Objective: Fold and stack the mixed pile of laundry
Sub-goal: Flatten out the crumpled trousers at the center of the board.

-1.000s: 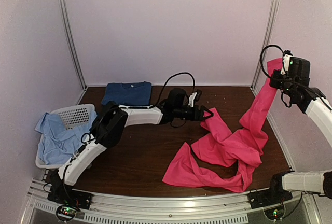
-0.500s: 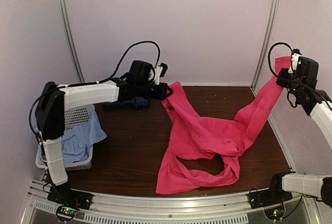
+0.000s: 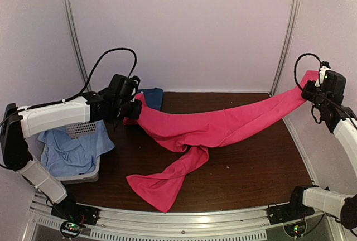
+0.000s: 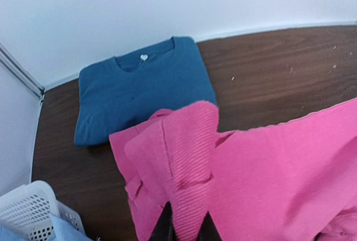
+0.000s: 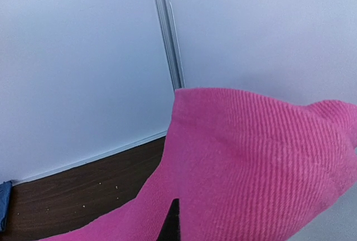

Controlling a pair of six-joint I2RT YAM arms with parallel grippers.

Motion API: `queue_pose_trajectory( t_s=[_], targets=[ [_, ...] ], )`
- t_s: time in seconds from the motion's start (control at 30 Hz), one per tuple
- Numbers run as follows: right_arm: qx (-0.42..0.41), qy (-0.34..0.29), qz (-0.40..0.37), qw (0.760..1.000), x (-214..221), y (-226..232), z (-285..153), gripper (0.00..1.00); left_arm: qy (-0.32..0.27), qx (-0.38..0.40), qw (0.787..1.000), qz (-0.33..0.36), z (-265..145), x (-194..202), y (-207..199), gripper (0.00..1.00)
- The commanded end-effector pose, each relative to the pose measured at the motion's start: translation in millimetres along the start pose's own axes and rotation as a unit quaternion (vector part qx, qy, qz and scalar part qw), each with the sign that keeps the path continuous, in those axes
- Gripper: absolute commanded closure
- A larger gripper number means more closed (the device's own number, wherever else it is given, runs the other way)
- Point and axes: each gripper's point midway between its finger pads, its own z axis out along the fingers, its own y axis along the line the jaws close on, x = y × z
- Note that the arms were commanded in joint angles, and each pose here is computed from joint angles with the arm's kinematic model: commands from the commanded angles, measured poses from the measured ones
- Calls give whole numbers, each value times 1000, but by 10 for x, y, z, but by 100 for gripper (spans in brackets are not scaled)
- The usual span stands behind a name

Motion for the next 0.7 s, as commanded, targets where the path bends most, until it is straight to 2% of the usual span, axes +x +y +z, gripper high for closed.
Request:
queue_pose_trajectory(
  t_s=[0.0, 0.2, 0.37, 0.67],
  targets=[
    [13, -14, 18, 1000, 15, -129, -42, 100, -38, -10, 999, -16, -220, -177, 124, 100],
    [18, 0, 32, 999, 95, -183, 68, 100, -52, 50, 997, -11, -230, -480, -70, 100],
    [41, 31, 28, 998, 280, -277, 200, 100, -59, 99, 993, -17, -305, -892, -236, 100],
    [71, 8, 49, 996, 120, -480, 228, 100, -42, 70, 996, -23, -407, -1372, -104, 100]
  ],
)
